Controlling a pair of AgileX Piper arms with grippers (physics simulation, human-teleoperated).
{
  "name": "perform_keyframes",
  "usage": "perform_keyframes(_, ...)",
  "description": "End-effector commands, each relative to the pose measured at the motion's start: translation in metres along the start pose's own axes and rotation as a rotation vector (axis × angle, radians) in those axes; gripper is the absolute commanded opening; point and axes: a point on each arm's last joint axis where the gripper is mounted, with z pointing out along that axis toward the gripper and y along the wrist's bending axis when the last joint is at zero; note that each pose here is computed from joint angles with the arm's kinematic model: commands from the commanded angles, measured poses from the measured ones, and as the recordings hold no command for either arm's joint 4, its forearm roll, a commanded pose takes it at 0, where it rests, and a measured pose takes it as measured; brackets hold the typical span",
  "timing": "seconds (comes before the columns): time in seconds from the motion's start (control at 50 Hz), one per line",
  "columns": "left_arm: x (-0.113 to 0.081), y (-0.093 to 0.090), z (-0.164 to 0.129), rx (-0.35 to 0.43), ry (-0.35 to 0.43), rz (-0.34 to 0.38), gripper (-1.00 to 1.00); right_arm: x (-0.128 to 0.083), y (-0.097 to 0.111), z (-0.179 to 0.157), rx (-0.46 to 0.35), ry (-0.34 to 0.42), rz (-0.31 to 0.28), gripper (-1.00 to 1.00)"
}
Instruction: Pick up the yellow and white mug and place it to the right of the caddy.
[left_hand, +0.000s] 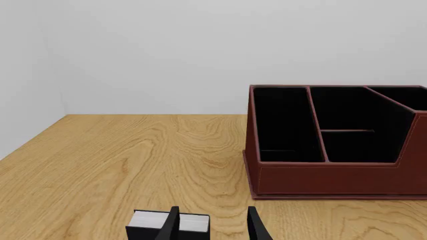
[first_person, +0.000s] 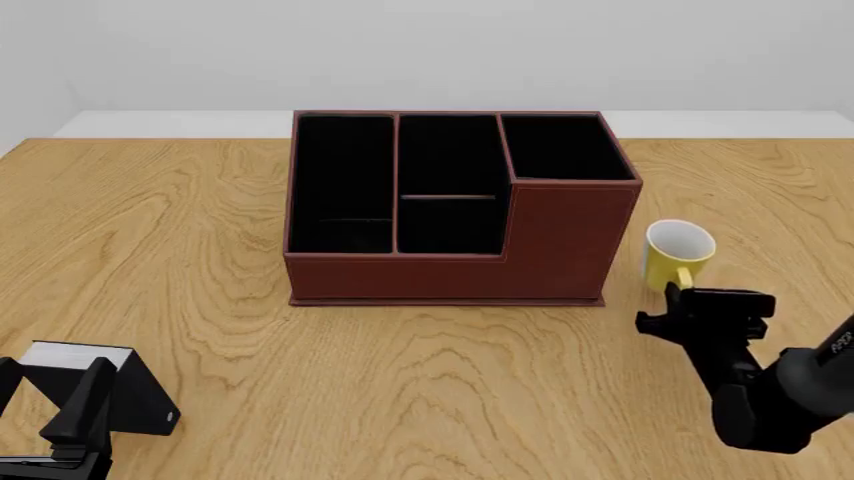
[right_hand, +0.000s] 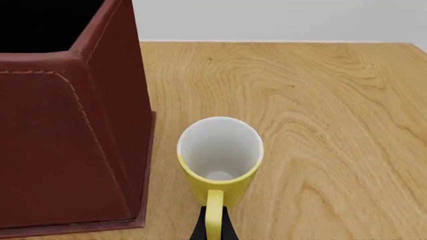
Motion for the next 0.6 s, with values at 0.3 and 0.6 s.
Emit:
perform_keyframes(0.3, 0.0, 0.0, 0.0, 0.0, 0.0, 0.0, 1.0, 0.0079, -0.0017, 0.0064, 0.006, 0.014, 0.009, -1.0)
perform_keyframes(0.6, 0.0, 0.0, 0.0, 0.0, 0.0, 0.0, 1.0, 0.0119, -0.0019, 0.0096, 0.007, 0.025, 0.006, -1.0)
